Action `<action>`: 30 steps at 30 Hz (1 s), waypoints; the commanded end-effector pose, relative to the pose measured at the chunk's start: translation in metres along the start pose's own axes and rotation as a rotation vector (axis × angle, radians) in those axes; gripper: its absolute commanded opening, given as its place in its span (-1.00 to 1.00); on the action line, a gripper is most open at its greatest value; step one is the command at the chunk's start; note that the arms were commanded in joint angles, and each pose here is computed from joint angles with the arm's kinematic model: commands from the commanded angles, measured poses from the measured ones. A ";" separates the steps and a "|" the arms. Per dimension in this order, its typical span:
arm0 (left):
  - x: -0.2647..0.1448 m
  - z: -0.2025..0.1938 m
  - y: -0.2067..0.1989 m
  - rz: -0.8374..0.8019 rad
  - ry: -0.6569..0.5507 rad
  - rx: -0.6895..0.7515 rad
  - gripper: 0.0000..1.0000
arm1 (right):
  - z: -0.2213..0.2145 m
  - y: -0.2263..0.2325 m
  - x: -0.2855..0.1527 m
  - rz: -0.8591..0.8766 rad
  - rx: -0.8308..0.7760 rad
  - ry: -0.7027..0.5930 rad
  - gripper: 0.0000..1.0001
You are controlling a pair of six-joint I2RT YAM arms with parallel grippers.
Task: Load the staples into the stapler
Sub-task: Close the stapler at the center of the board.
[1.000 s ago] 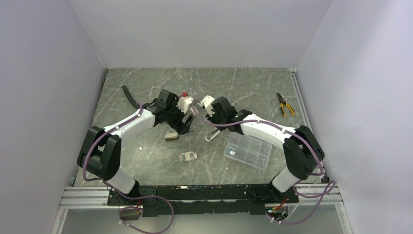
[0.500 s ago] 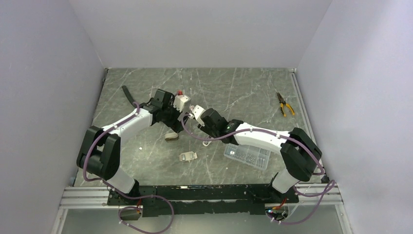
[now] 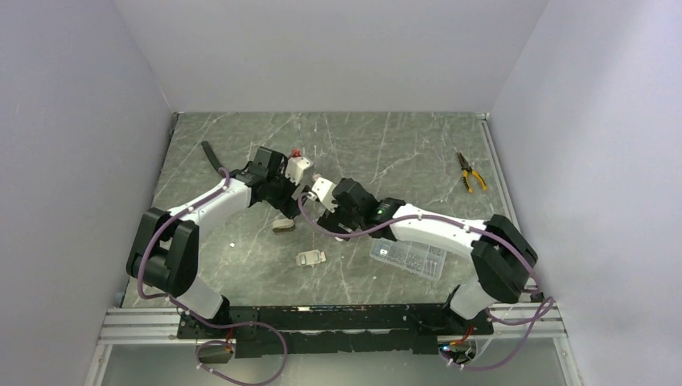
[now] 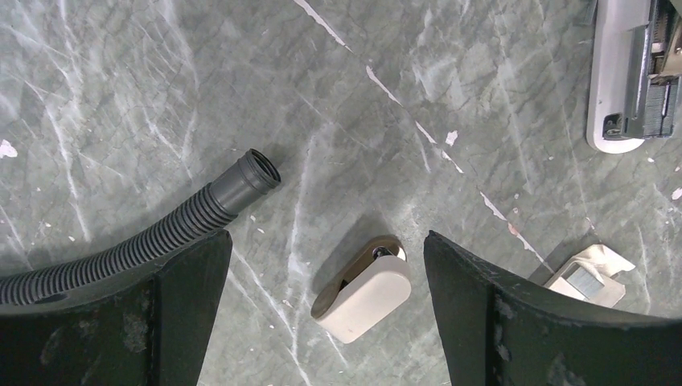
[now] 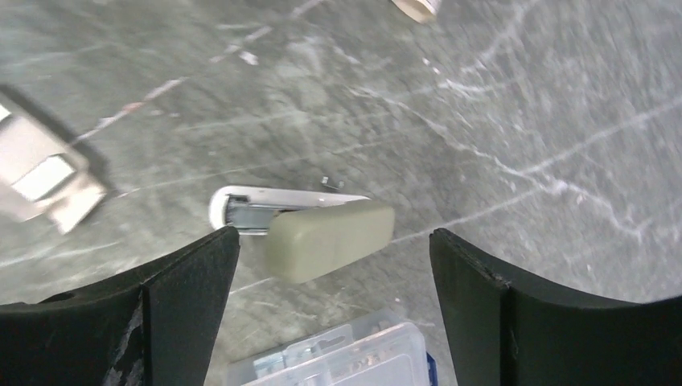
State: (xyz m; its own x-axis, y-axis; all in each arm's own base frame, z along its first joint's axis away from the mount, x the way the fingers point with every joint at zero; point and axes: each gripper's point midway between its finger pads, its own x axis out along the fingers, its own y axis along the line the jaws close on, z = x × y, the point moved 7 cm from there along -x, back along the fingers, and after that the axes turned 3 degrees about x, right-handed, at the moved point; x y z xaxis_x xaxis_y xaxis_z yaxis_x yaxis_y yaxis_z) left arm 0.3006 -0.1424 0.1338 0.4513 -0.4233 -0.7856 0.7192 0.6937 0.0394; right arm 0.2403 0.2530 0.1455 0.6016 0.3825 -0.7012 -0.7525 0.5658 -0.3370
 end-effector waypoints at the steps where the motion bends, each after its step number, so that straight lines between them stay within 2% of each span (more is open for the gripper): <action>1: -0.015 0.020 0.007 0.032 -0.050 0.040 0.89 | 0.035 0.008 -0.031 0.203 -0.047 -0.163 0.88; 5: -0.018 0.029 0.009 0.006 -0.052 0.042 0.89 | 0.038 0.010 -0.046 0.333 -0.088 -0.208 0.96; 12: -0.023 0.041 0.018 -0.047 -0.057 -0.001 0.89 | 0.029 -0.028 -0.055 0.438 -0.153 -0.270 0.97; 17: -0.028 0.042 0.023 -0.095 -0.041 -0.022 0.89 | 0.021 -0.033 -0.043 0.503 -0.332 -0.221 0.98; 24: -0.029 0.037 0.023 -0.136 -0.024 0.005 0.89 | 0.012 -0.032 -0.010 0.600 -0.480 -0.097 0.99; 30: -0.031 0.036 0.028 -0.141 -0.034 -0.023 0.89 | 0.003 -0.028 0.019 0.644 -0.526 -0.031 0.87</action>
State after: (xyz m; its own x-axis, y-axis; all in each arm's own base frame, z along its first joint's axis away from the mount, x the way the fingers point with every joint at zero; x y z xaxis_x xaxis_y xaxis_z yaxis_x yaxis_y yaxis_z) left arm 0.3198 -0.1308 0.1695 0.3664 -0.4912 -0.7902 0.7508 0.6577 -0.0608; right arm 0.2674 0.2414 0.1437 0.0425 0.5475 -0.8357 -0.9885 -0.0982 -0.1146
